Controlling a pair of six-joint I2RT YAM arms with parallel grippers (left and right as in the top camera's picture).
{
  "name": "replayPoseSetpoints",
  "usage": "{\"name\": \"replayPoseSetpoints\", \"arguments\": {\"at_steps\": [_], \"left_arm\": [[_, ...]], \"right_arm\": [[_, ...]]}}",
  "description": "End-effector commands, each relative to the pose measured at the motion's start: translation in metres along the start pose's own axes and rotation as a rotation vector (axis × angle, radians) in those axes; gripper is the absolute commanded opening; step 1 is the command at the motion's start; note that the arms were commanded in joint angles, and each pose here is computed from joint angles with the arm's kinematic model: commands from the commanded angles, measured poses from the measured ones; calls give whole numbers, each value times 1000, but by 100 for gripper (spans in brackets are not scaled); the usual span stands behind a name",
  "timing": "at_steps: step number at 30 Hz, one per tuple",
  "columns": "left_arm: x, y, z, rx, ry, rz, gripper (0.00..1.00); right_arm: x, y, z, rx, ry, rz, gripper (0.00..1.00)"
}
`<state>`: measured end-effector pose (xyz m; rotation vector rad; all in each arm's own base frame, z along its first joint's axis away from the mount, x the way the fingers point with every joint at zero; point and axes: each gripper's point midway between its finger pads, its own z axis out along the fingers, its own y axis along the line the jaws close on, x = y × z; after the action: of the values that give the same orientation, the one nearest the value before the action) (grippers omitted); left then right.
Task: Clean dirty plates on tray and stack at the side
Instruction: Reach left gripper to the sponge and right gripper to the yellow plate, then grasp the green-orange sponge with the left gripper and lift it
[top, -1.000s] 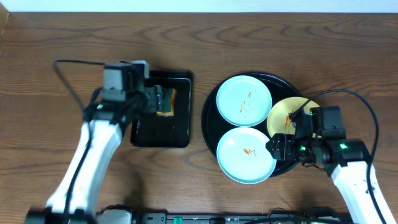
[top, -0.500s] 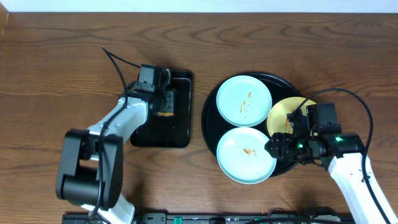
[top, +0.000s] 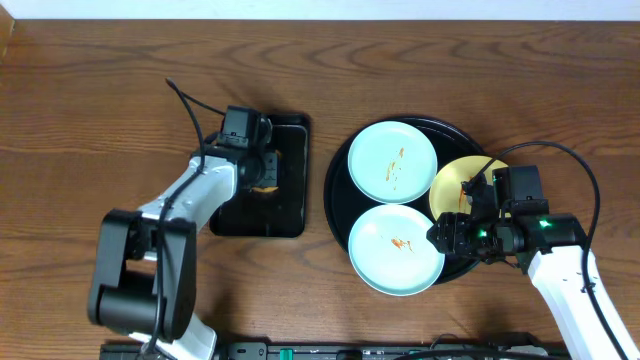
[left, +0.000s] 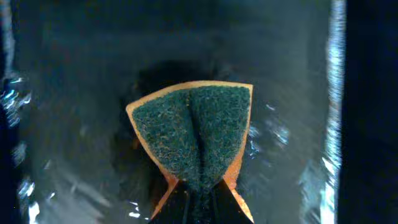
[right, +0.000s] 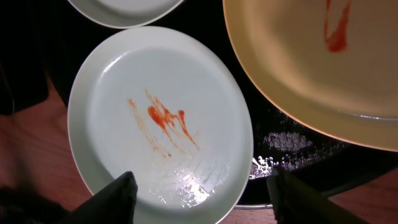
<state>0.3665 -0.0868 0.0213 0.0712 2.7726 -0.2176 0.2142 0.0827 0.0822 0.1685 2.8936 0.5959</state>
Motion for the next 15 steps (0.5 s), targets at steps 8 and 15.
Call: {"name": "replayPoseSetpoints", "arguments": {"at_steps": [8,15], "left_arm": [[-22,-32,-90,144,-157,7,7],[-21,-40,-97,190,-161,12,8]], "right_arm": [[25,-15,32,10,66,91,47],[36,-23,43,20,99,112,30]]}}
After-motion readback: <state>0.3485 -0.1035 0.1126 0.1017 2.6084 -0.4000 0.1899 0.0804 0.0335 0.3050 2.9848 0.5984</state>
